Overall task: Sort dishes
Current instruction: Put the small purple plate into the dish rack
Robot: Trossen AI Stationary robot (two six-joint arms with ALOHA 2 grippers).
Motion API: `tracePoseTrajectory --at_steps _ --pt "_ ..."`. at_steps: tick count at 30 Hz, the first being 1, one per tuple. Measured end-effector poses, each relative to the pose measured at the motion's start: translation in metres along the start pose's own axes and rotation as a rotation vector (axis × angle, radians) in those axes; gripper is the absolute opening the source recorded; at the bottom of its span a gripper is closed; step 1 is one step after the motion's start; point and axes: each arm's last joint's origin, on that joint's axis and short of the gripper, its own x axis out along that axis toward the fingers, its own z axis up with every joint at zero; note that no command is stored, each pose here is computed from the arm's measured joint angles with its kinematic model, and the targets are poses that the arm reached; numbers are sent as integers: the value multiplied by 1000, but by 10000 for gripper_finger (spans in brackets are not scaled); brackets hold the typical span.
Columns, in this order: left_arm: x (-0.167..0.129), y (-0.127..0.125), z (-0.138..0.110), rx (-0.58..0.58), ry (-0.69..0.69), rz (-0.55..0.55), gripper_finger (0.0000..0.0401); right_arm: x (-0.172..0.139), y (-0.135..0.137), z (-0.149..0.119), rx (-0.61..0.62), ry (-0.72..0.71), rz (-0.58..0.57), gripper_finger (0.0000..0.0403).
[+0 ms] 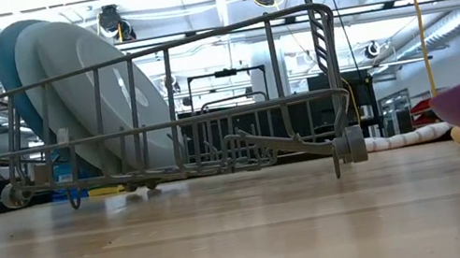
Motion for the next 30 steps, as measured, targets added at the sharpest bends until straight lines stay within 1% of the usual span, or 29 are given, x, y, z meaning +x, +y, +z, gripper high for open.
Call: tracePoseTrajectory --at_steps 7,14,16,19,24,27,30 --pt "0 0 0 0 0 0 161 2 -1 1 9 5 -11 45" --pt "0 0 0 -1 -1 0 161 5 -1 2 13 7 -21 44" --pt "0 0 0 -1 -1 -3 161 5 -1 2 13 8 -19 51" --pt "0 0 0 0 -1 -6 161 5 -1 2 15 10 -19 82" --pt "0 0 1 -3 -6 -8 161 5 -1 2 42 10 -20 164" --pt "0 0 1 -3 -6 -9 161 5 -2 2 62 12 -30 206" --pt "0 0 1 -3 -6 -9 161 13 -3 3 69 19 -59 227"
